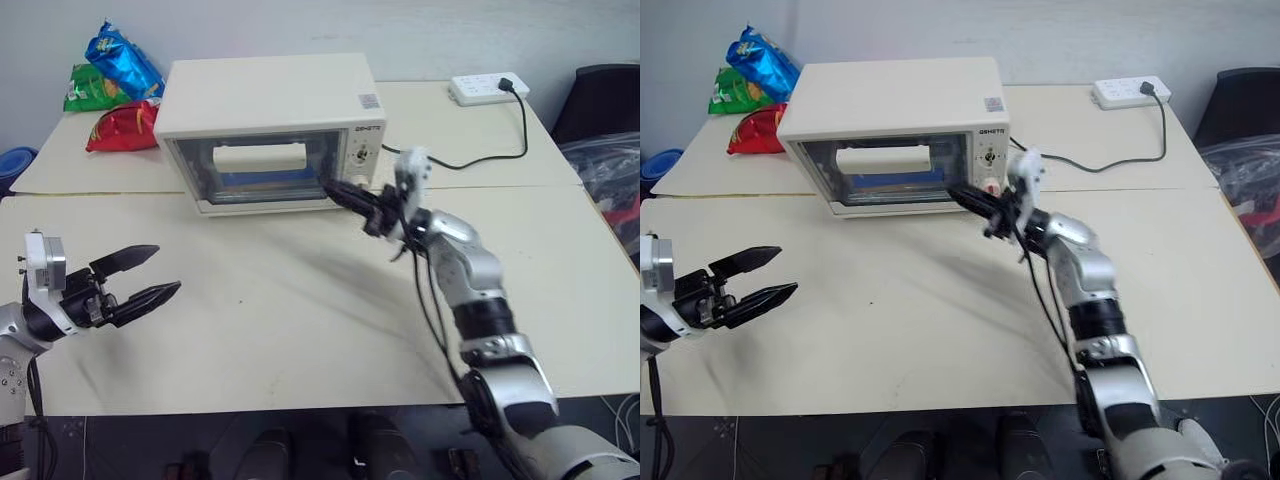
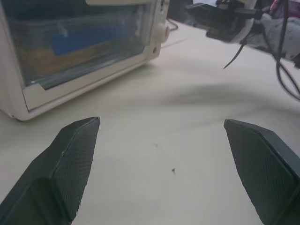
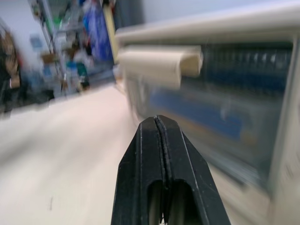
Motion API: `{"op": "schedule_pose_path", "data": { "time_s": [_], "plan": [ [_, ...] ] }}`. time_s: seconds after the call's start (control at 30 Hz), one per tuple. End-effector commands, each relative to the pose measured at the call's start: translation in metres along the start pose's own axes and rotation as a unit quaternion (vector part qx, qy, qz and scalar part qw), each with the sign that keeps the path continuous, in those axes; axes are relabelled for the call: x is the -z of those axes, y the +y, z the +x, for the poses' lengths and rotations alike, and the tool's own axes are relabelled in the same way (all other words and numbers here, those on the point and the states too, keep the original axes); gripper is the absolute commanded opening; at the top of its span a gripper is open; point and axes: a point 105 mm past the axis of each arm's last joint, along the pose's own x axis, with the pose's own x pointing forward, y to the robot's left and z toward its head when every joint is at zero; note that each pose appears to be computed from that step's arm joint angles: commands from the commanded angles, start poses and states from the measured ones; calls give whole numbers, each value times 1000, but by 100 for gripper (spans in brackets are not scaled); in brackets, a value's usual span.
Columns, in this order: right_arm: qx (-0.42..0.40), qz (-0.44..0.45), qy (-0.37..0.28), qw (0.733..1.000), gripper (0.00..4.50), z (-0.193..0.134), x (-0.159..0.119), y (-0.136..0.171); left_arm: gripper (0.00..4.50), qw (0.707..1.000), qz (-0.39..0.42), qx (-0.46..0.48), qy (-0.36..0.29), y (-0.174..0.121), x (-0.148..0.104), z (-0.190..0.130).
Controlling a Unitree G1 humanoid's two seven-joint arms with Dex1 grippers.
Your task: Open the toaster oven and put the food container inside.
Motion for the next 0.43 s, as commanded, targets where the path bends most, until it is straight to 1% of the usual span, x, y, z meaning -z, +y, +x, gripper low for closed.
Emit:
{"op": "schedule_pose_path", "data": {
  "time_s": [0.03, 0.1, 0.17, 0.23, 0.3, 0.33, 0.4, 0.43],
  "plan": [
    [-74, -93, 46, 992, 61, -37, 0, 24, 450, 997, 53, 5, 51, -7, 11, -5],
    [-86, -122, 80, 986, 122, -60, 10, 32, 450, 993, 83, 3, 88, -10, 26, -10],
    [-98, -130, 106, 981, 192, -78, 20, 39, 450, 988, 102, 2, 118, -11, 37, -15],
    [-107, -119, 130, 979, 254, -93, 30, 48, 450, 983, 119, 0, 138, -11, 45, -20],
    [-110, -120, 131, 978, 330, -101, 34, 54, 450, 981, 134, -4, 142, -10, 48, -21],
    [-105, -118, 133, 978, 358, -106, 37, 57, 450, 981, 134, 2, 140, -11, 49, -19],
    [-80, -123, 126, 981, 430, -117, 41, 59, 450, 982, 137, 8, 130, -16, 50, -14],
    [-68, -119, 122, 983, 445, -120, 42, 60, 450, 983, 138, 12, 125, -19, 50, -11]
  ]
}}
